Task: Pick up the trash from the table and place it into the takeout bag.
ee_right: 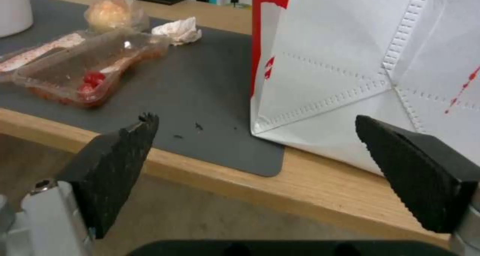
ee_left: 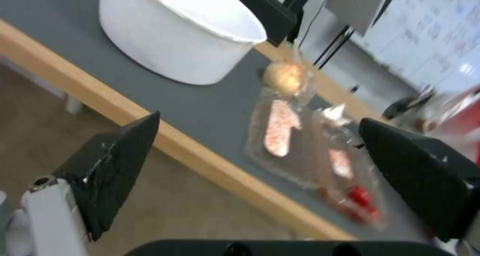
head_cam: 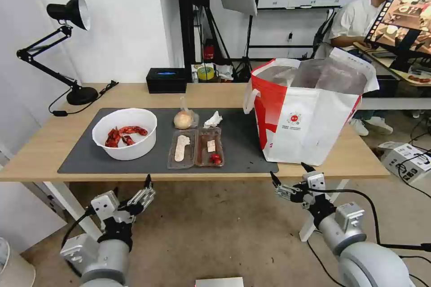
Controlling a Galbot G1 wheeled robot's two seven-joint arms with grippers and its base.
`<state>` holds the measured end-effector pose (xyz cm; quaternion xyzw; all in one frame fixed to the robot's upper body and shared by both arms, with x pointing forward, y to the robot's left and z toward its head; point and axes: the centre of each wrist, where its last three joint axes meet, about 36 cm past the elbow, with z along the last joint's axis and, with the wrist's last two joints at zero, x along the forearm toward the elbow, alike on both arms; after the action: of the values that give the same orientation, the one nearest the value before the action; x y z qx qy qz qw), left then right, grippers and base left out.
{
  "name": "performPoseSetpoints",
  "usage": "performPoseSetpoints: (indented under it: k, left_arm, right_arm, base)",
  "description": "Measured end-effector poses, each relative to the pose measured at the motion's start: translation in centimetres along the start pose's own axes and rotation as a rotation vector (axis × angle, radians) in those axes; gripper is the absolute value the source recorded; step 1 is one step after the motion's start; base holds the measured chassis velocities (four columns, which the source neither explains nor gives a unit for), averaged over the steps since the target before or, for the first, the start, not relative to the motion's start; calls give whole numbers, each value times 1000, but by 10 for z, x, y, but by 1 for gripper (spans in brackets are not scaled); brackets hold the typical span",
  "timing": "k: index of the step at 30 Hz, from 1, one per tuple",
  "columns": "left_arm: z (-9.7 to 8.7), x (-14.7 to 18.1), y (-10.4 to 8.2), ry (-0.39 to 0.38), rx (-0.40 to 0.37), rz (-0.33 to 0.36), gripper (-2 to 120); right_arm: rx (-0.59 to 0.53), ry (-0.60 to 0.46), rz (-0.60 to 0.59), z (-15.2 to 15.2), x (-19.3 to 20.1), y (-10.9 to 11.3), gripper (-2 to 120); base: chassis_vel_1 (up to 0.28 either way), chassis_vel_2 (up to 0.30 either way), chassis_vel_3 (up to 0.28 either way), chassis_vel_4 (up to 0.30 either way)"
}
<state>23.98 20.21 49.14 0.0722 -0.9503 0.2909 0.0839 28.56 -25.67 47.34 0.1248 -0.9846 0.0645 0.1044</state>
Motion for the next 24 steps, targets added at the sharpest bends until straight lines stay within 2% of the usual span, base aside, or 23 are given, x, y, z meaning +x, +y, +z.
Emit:
performPoseSetpoints:
  k: [1,2,3,4,5,8,10,12,13,17,24]
  left_arm:
    - [0,-3,-2,1,32,0,100]
    - [0,-3,-2,1,32,0,100]
    - [0,-8,-6,2,104,0,100]
    - [0,-11,-8,5,144,0,100]
    - [0,-11,-8,5,144,0,100]
    - [-2,-19,-20,25,274,-6,100]
    - [-1,-20,-23,33,299,-7,100]
    - [0,-24,-34,70,383,-1,100]
    - [0,-24,-34,70,383,-1,100]
    - [5,-31,-48,110,470,48,100]
    - [10,-40,-60,150,510,135,100]
  right_arm:
    - [-1,0,0,0,0,0,100]
    - [-1,0,0,0,0,0,100]
    - [-1,1,-1,1,-1,1,100]
    - [-2,1,-2,1,-1,1,100]
    - [-2,1,-2,1,-1,1,100]
    - [-3,1,-2,1,-1,1,100]
    - [-3,1,-1,1,-1,1,100]
    - [-1,2,-1,1,-1,1,100]
    - [-1,2,-1,1,-1,1,100]
    - [6,5,2,2,0,-1,100]
    - [2,9,8,3,1,0,100]
  base:
    - [0,0,0,0]
    - [0,0,0,0]
    - [0,0,0,0]
    - [0,0,0,0]
    - [0,0,0,0]
    - [0,0,0,0]
    - [0,0,0,0]
    - [0,0,0,0]
    - [0,0,0,0]
    - [0,0,0,0]
    - [0,0,0,0]
